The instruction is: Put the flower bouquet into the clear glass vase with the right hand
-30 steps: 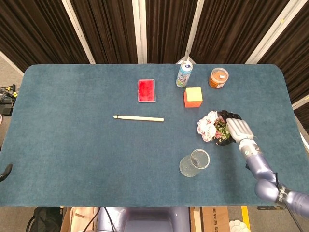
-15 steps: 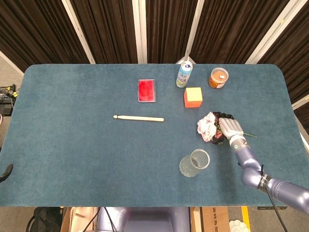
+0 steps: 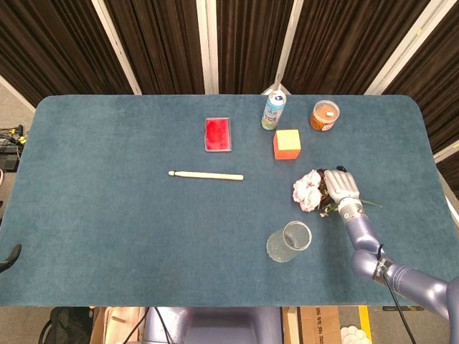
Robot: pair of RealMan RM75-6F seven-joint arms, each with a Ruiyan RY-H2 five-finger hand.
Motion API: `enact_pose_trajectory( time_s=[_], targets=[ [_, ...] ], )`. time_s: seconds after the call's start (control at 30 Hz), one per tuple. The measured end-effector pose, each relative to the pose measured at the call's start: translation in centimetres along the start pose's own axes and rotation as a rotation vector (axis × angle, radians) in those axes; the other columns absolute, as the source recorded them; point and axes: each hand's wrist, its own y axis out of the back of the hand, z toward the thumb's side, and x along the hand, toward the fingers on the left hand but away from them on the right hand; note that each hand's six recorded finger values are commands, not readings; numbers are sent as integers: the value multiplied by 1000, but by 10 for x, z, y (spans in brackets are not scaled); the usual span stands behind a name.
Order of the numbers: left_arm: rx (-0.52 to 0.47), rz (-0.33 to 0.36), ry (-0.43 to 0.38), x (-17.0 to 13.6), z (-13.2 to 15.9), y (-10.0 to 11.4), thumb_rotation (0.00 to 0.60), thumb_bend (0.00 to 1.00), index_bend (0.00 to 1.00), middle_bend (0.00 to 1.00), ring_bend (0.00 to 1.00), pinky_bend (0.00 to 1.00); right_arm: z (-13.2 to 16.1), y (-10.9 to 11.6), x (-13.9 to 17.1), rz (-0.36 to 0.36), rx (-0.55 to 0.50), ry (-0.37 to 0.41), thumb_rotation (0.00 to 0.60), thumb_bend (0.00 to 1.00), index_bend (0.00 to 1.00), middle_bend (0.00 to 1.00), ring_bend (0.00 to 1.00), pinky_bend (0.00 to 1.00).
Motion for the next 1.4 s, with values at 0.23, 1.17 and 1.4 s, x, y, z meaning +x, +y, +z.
enact_pose_trajectory(
  time_s=[0.23,1.17,1.4],
  targets=[
    [5,-11,-8,0,2,-2,600,344,129,0,0,111,5,13,8,-1,-91,44,600,318,474,440,495,179],
    [-62,64,-43,3,3,9,600,344,129,0,0,110,31,220,124,-184,-995,345,600,320,492,451,501,179],
    [-87,74,-43,3,2,9,600,345,129,0,0,110,62,227,178,-139,-1124,447,600,321,498,457,502,179]
  ],
)
